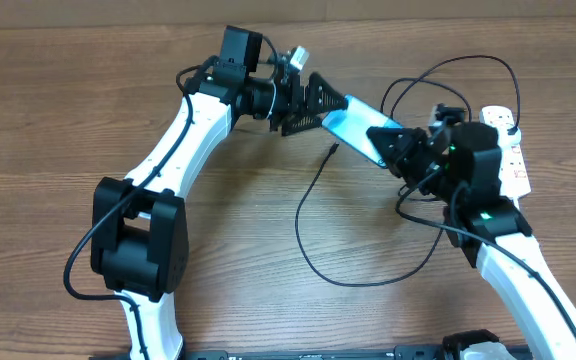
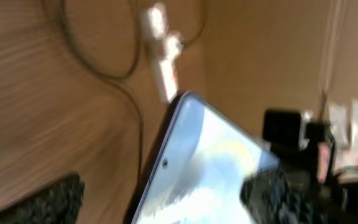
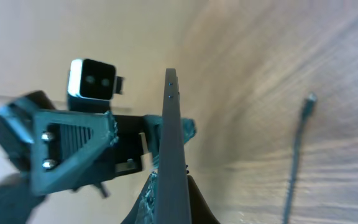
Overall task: Plug charger to phone and switch on socket
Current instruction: 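Lift and reorient the phone with both grippers toward the cable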
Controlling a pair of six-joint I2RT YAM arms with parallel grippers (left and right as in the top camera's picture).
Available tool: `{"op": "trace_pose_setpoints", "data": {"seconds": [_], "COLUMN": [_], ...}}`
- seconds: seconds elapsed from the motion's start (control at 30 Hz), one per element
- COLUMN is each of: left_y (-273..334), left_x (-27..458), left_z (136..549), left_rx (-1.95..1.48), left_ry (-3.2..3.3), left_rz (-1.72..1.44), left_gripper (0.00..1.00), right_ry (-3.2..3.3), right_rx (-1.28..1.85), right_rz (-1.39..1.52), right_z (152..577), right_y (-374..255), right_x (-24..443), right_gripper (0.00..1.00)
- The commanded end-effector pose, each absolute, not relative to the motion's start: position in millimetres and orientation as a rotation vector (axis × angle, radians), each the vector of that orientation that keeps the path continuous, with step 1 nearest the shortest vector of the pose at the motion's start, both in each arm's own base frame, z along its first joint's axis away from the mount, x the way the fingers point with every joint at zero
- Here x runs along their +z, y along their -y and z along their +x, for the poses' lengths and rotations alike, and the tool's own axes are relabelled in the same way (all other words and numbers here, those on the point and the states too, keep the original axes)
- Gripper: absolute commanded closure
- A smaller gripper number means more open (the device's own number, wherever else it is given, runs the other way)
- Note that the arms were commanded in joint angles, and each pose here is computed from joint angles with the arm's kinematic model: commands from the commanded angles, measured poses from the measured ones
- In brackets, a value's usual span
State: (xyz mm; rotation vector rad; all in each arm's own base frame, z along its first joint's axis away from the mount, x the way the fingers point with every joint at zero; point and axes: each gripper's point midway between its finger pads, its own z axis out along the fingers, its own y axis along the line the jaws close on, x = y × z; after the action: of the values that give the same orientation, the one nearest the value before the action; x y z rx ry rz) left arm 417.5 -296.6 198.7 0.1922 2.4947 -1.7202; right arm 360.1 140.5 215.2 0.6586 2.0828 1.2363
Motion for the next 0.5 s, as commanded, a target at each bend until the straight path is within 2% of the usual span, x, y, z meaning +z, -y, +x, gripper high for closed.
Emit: {"op": "trace_pose_setpoints", "data": {"seconds": [0.0, 0.17, 0.27, 0.47], "left_y": [299, 303, 305, 309], "left_x": [271, 298, 304, 306], "left_z": [415, 425, 429, 437], "left_rx": [-1.835, -1.955, -2.002, -2.009], "left_ry": [-2.322, -2.309, -2.322, -2.328], "left_rz": [0.255, 0.057, -0.048, -0.203], "left_gripper": [0.03, 0.06, 0.11, 0.15], "right_ry": [-1.895, -1.730, -1.652, -1.528], "right_rx": [1.253, 1.325, 1.382, 1.447], "right_rz": [0.809, 0.964, 0.997, 1.100], "right_z": [373, 388, 395, 404], "right_y": [-122, -111, -109, -107], "right_x": [253, 271, 283, 293], "right_gripper": [0.96, 0.96, 0.96, 0.96]}}
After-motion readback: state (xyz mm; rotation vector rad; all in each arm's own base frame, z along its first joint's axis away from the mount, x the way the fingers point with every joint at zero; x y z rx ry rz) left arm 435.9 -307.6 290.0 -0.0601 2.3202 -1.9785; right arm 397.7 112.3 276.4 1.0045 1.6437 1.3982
